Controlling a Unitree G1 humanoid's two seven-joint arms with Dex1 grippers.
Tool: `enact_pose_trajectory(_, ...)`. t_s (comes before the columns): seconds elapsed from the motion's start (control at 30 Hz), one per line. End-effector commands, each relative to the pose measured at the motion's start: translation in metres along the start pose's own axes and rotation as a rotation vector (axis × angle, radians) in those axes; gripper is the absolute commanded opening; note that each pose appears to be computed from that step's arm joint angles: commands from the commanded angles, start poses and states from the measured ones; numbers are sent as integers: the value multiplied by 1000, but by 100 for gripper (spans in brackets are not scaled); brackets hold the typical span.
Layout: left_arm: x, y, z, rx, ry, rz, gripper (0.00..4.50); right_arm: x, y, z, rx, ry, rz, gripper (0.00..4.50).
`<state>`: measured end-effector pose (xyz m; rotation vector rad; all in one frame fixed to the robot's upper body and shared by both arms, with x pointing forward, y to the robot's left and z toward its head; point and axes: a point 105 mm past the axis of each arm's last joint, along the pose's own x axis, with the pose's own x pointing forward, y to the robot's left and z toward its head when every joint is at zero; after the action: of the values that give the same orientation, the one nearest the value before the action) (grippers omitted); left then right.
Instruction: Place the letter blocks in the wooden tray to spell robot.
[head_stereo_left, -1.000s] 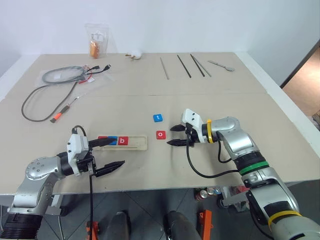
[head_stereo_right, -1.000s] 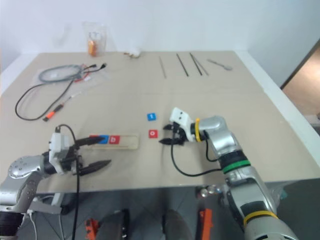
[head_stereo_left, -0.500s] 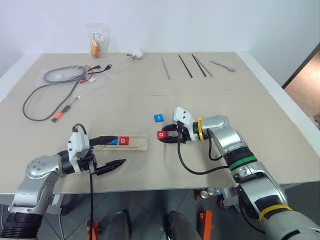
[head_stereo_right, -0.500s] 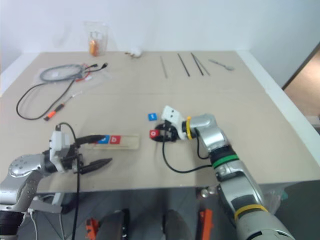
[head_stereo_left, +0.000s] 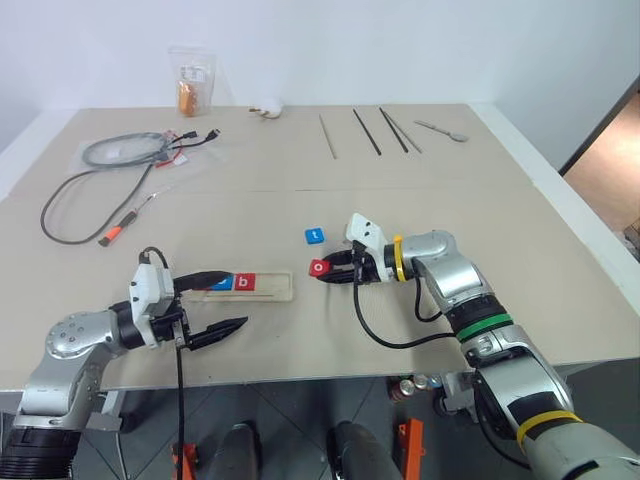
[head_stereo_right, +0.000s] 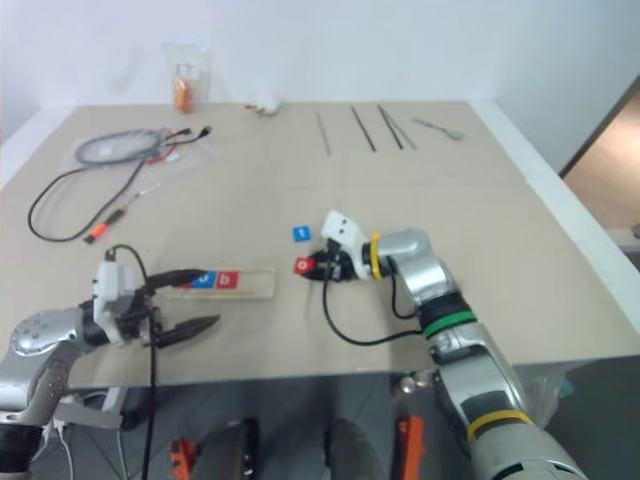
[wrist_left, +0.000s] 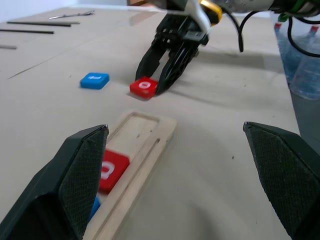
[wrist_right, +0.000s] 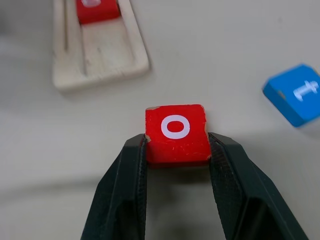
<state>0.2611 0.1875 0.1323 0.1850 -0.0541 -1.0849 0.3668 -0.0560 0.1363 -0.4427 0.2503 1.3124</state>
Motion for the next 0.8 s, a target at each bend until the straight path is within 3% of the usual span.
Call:
enact_pose_trajectory(0.03, -11, 3, 6, 33, 10, 17, 450, -1, 12, 47, -41, -103, 60, 119)
enact_pose_trajectory(0.23, -23, 7, 5, 47, 47, 35, 450, 19, 24, 76, -70, -43, 122, 119)
enact_pose_trajectory(0.47, -26, 7, 11, 52, 31, 60, 450, 41, 23, 61, -130, 94, 159, 119)
enact_pose_trajectory(0.8, -25, 0, 15, 48, 5, 97, 450, 59, 19, 49, -157, 157, 176, 119)
